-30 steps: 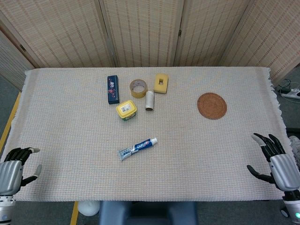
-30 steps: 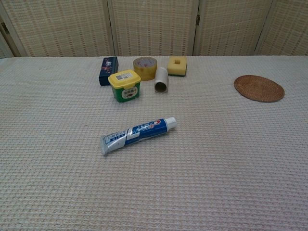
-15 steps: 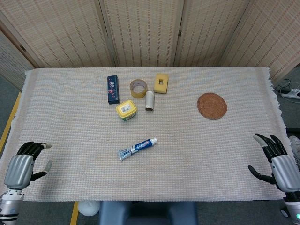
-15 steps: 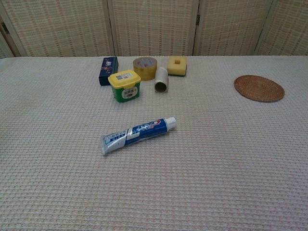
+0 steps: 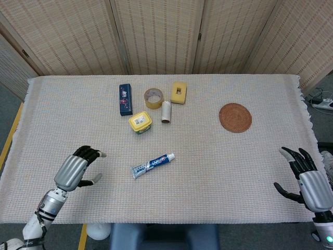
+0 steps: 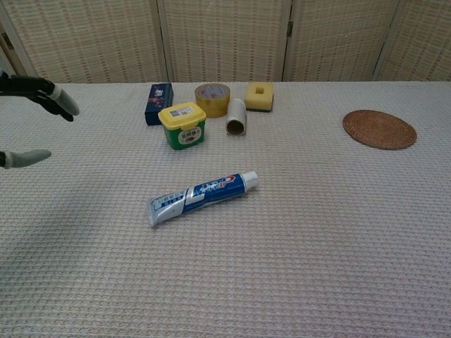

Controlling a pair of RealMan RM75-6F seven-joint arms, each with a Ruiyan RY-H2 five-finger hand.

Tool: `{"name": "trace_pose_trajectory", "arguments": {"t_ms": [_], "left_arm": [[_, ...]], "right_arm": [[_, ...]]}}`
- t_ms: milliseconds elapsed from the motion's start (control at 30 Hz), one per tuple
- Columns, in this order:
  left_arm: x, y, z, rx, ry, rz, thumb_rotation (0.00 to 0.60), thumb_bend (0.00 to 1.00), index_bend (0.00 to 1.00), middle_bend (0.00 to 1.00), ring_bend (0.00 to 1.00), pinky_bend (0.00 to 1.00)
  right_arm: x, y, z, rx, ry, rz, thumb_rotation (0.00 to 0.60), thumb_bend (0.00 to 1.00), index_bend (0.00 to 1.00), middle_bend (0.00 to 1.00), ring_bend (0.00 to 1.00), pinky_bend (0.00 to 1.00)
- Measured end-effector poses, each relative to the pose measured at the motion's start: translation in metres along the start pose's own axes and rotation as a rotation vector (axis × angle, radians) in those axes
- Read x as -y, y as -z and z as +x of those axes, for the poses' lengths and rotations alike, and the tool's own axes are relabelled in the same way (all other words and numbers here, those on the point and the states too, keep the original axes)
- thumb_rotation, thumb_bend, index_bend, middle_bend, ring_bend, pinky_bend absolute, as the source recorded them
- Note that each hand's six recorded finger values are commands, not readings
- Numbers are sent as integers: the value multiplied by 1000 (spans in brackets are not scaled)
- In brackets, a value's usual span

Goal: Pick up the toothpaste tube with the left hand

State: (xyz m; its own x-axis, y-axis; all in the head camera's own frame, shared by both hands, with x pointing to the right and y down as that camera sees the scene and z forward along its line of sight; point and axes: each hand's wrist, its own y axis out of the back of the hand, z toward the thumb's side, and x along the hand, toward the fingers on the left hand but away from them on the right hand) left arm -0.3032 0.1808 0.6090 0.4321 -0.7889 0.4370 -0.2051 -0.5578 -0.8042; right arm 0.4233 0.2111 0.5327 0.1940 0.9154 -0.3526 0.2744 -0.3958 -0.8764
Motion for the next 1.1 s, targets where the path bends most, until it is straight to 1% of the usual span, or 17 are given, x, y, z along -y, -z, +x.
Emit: {"name": "trace_pose_trajectory", "arguments": {"t_ms": [133, 267, 500, 633, 733, 833, 933, 1100], "left_arm": [[19, -27, 25, 67, 59, 29, 600, 307, 224, 263, 228, 175], [37, -49, 46, 101, 107, 48, 600, 300, 203, 238, 210, 151], [63, -92, 74, 150, 142, 35, 600, 299, 186, 237, 208, 141], [76, -110, 88, 167, 164, 60, 600, 299, 186, 234, 208, 138], [87, -119, 99, 168, 170, 90, 600, 299, 186, 234, 208, 139], [98, -122, 108, 153, 176, 122, 600, 299, 187, 234, 209, 142], [106, -119, 114, 126, 189, 146, 600, 300, 187, 233, 207, 146], [119, -114, 120, 85, 219, 161, 600, 300, 188, 233, 208, 149]], "right_arm": [[0, -2, -2, 0, 0, 4, 600, 316, 59, 131, 123, 0], [0, -3, -4, 0, 0, 7, 600, 316, 59, 131, 123, 0], [2, -1, -5, 10, -6, 10, 600, 315, 59, 131, 123, 0], [2, 0, -7, 9, -7, 12, 600, 315, 59, 131, 122, 0], [0, 0, -7, 9, -4, 12, 600, 316, 59, 131, 122, 0], [0, 2, -6, 12, -2, 12, 600, 316, 59, 131, 122, 0], [0, 2, -5, 13, -2, 8, 600, 315, 59, 131, 123, 0], [1, 3, -5, 12, -2, 6, 600, 315, 59, 131, 123, 0]]}}
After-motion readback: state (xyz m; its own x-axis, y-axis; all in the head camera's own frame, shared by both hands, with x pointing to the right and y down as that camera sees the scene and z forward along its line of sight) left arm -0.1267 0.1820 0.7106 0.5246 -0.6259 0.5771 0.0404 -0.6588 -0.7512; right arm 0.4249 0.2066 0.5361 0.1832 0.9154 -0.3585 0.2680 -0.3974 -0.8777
